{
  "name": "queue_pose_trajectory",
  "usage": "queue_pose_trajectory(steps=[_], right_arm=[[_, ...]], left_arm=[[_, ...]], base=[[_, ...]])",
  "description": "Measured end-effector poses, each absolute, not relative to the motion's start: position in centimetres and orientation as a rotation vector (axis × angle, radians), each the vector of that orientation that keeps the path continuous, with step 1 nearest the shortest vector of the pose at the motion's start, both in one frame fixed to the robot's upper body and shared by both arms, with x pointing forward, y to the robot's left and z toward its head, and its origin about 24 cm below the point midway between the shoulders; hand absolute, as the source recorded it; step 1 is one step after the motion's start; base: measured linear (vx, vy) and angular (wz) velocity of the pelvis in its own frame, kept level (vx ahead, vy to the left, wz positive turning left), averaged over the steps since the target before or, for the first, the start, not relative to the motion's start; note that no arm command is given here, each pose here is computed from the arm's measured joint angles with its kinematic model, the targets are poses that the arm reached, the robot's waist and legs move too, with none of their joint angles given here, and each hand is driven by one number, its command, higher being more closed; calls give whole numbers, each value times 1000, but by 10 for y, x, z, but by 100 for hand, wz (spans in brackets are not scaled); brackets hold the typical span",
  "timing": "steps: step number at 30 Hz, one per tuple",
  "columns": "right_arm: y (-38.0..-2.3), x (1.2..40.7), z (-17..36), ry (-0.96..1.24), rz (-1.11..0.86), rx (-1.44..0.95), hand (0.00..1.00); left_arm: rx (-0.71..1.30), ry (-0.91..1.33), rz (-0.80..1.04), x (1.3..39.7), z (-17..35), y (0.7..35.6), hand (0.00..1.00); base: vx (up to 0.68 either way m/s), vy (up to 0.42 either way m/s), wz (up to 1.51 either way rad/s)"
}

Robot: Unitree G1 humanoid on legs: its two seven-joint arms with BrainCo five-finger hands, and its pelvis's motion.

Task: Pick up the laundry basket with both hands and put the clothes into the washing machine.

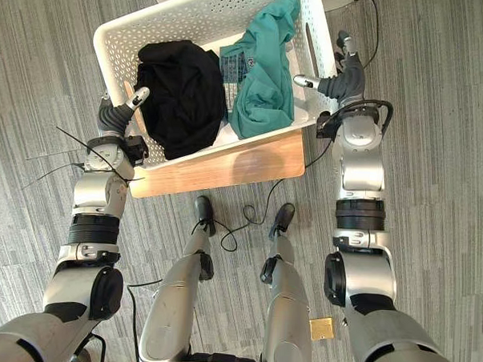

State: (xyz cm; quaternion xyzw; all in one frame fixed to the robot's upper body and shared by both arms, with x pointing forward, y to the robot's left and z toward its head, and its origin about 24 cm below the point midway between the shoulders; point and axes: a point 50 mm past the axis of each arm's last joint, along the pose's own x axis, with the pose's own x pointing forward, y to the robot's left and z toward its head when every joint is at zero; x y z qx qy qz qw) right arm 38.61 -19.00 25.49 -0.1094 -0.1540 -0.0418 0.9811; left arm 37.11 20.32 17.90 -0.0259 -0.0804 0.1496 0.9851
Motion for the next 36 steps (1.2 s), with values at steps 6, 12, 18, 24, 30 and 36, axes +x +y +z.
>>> queue_pose_trajectory(steps=[6,12,18,24,30,36], right_arm=[[-195,398,257,-227,-41,-284,0],[-192,404,264,-212,-21,-257,100],[-195,404,265,-219,-34,-172,100],[-198,394,290,-332,-120,-103,100],[-184,349,322,-642,-81,-62,100],[-195,309,269,-682,-18,54,100]], left_arm=[[-57,-184,276,370,184,201,0],[-56,-187,278,370,185,202,100],[-28,-203,306,368,190,213,100],[-36,-209,333,367,191,218,100],[-190,-353,378,349,202,221,100],[-218,-418,385,323,187,218,100]], base=[[0,0,0],[0,0,-1],[0,0,-1],[1,0,-1],[3,0,-3],[14,5,3]])
